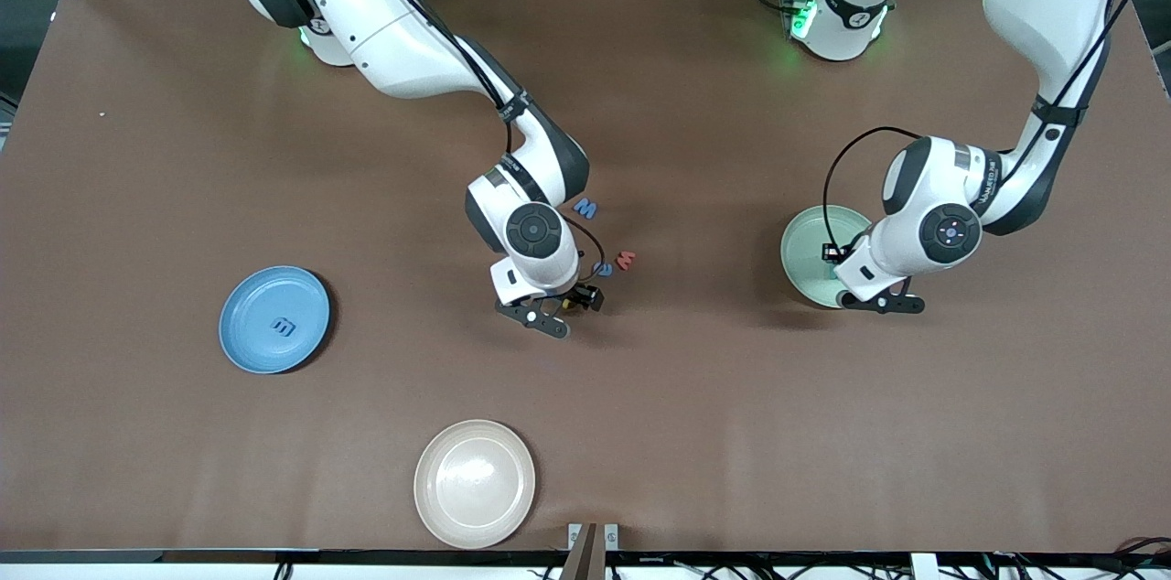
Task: Sort upper and lower case letters into plates
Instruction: 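Place the yellow H on the green plate while the right gripper grasps i, then carry the yellow i to the blue plate while the left gripper returns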
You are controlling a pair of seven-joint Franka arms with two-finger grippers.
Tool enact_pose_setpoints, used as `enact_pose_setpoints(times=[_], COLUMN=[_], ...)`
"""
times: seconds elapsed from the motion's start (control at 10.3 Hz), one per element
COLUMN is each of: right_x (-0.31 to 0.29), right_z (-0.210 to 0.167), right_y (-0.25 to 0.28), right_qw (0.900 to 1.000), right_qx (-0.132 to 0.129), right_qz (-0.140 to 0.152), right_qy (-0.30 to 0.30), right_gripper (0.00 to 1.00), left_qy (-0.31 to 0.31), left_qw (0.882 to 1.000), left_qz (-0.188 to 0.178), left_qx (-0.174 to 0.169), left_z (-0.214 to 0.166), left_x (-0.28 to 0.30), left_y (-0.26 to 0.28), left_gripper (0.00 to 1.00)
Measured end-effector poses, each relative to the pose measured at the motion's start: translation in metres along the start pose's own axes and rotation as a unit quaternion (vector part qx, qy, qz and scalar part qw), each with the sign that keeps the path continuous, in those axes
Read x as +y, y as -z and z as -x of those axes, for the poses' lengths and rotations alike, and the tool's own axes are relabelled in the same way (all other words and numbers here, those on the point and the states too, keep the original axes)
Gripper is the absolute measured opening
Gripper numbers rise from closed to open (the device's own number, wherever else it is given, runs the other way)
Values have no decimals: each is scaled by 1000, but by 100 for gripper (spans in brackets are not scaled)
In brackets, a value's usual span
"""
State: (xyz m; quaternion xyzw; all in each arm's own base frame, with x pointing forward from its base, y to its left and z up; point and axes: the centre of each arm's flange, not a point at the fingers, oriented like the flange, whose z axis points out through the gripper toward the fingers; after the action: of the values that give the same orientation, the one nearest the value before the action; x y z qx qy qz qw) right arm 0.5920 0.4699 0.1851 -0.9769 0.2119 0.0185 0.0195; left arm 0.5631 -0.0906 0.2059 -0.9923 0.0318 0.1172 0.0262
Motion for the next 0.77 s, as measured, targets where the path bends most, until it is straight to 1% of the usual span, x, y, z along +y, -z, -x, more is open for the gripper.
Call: enact_pose_setpoints(times=[0.19,0.29,0.39,0.48,0.68,0.77], right_x=[0,0,-1,-1,-2,-2], right_z=[-1,-1,-1,-1,-2,-2], right_y=[-4,-5,-5,-4,-3,-3], right_qw=[1000,1000,1000,1000,1000,1000], right_qx=[0,0,1,2,3,3], right_qz=[1,1,-1,-3,-4,-5], right_qy=[0,0,0,0,0,0], right_gripper=[97,90,75,60,30,15], left_qy=[25,33,36,37,38,38], left_qw=[1000,999,999,999,999,999], left_qz=[0,0,-1,-1,0,-1], left_qx=[-10,-12,-11,-10,-5,-1], left_z=[3,4,4,3,2,0], left_x=[15,22,25,25,24,25], left_y=[-14,-17,-18,-17,-12,-7], left_gripper=[33,45,56,71,96,100])
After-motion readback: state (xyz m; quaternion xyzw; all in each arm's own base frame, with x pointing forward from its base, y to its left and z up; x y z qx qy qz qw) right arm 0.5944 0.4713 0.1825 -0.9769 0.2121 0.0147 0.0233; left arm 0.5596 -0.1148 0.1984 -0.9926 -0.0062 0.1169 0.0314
